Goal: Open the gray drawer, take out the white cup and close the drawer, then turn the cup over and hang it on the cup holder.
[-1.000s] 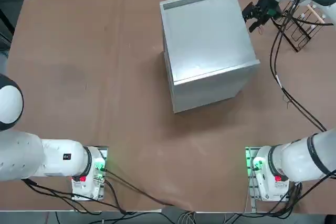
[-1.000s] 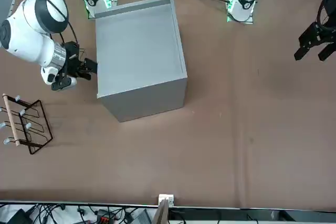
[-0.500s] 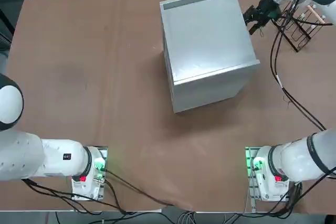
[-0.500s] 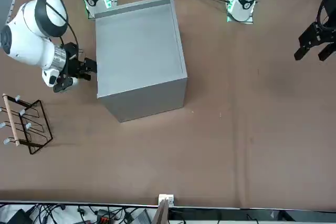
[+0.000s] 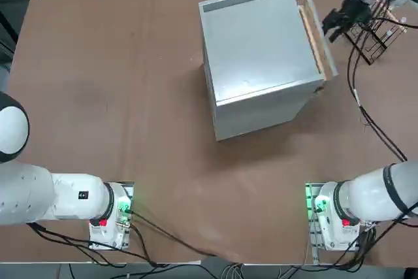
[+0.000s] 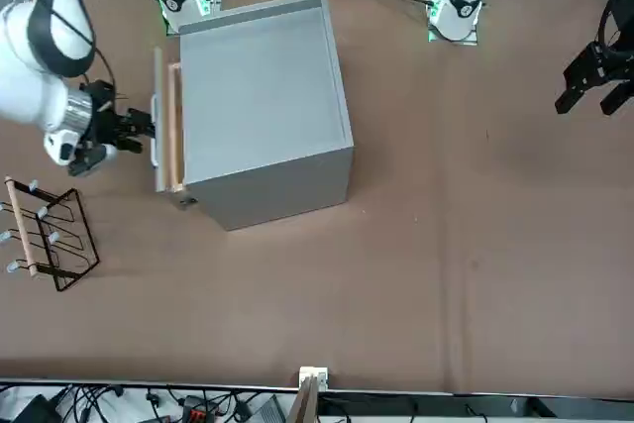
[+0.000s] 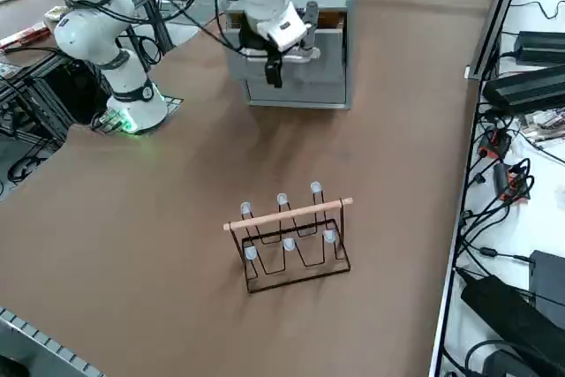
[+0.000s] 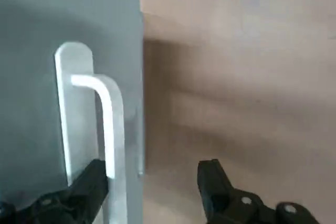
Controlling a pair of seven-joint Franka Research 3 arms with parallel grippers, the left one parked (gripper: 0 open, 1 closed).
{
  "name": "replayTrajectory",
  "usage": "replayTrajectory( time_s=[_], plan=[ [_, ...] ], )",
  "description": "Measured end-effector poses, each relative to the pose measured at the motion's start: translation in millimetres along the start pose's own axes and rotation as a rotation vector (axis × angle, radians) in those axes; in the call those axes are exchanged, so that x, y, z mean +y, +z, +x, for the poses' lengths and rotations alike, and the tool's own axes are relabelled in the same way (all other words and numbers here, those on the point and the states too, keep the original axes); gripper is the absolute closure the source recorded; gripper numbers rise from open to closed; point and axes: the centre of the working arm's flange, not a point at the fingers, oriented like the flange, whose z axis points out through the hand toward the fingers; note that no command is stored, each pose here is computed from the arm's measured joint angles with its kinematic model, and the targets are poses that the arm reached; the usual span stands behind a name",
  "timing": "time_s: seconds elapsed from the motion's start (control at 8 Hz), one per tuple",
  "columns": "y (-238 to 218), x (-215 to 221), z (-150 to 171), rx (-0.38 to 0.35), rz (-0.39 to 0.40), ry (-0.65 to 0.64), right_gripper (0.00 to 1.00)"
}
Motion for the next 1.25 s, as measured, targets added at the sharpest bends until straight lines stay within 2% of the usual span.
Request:
replayTrajectory(
  time_s=[0.25, 0.75, 1.25],
  plan=[
    [-8.8, 23.6, -4.8, 0.005, -0.009, -0.021, 0.01],
    [-30.3, 57.4, -12.1, -0.037, -0.065, -0.071, 0.01],
    [-43.7, 88.7, -17.5, -0.027, -0.077, -0.104, 0.01]
  ],
)
